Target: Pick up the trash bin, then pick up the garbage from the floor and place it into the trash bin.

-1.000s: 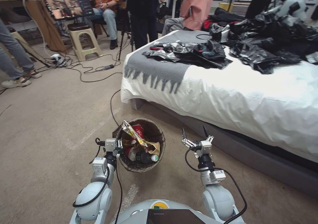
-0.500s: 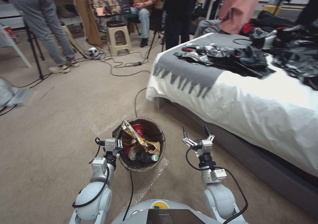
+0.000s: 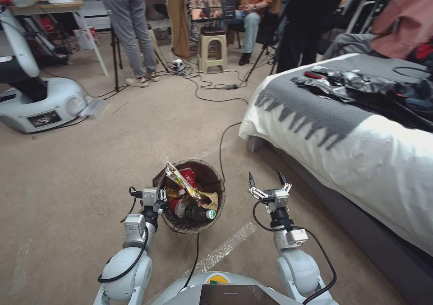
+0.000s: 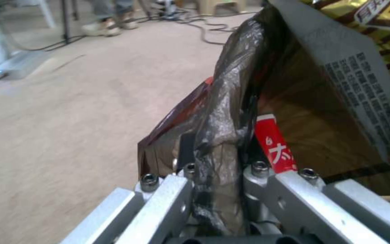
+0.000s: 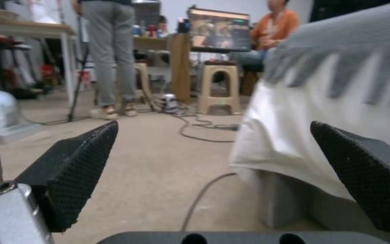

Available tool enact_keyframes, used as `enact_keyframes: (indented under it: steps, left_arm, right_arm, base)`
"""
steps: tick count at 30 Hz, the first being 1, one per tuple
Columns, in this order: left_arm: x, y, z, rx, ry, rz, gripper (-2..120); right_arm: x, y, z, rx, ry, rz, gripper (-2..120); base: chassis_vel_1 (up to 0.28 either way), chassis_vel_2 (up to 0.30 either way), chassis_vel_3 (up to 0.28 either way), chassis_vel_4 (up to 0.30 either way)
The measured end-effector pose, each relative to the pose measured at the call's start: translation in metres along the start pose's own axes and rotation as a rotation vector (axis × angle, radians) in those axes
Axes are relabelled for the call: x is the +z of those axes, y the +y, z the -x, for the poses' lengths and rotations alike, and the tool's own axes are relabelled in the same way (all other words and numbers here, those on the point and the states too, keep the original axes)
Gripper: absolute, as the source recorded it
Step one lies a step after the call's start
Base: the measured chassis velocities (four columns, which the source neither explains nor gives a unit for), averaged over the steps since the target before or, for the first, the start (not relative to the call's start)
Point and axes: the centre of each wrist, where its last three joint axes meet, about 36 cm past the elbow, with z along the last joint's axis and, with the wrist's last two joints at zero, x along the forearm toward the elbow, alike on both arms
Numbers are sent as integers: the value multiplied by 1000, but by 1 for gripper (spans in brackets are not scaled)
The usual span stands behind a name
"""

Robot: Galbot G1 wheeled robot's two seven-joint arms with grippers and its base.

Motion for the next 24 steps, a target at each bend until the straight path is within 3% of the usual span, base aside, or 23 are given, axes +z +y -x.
enact_keyframes:
  steps: [24]
  left_arm:
    - [1,0,1,-2,3,-2,3]
  right_arm:
    - [1,0,3,-1,-2,1,100]
  base:
    - [129,126,124,128]
